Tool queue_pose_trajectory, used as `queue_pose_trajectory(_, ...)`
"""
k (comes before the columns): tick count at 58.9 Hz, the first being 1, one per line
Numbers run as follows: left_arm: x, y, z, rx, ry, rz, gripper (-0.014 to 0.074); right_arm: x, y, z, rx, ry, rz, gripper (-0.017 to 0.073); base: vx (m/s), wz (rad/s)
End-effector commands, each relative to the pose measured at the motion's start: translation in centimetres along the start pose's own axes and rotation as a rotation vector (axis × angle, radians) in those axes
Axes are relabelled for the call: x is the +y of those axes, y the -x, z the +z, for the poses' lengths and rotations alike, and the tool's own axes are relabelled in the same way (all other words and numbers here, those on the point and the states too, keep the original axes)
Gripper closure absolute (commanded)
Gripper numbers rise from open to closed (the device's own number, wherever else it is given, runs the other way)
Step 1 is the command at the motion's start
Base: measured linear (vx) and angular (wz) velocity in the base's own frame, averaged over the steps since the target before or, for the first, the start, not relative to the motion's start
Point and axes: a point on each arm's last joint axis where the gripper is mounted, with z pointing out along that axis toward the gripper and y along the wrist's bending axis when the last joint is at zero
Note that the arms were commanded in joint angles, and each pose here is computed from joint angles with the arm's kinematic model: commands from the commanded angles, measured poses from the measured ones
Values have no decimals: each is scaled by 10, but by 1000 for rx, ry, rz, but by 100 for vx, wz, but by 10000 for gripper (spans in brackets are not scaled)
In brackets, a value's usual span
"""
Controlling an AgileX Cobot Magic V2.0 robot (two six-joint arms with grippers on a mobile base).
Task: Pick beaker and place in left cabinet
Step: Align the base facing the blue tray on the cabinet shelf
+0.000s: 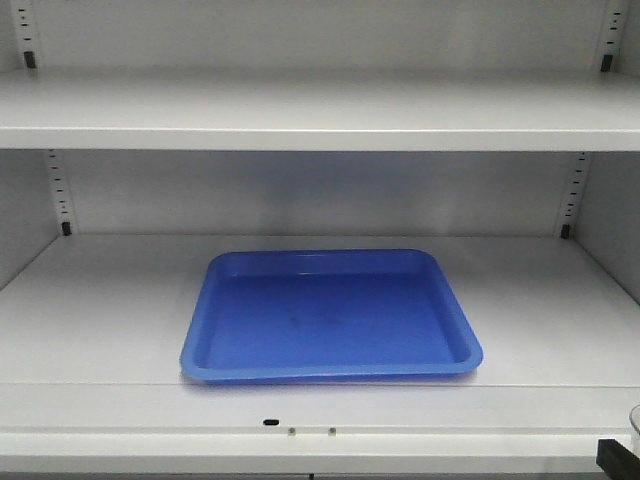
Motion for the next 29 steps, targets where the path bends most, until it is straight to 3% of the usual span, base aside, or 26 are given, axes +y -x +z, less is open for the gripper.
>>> queue_pose_trajectory(1,-1,12,-3,-99,-18,-1,590,4,16,-2,-88,40,-13,561,27,-26)
queue_pose_trajectory(29,-1,12,-3,-99,-18,-1,590,4,16,-2,-88,40,-13,561,15,-12)
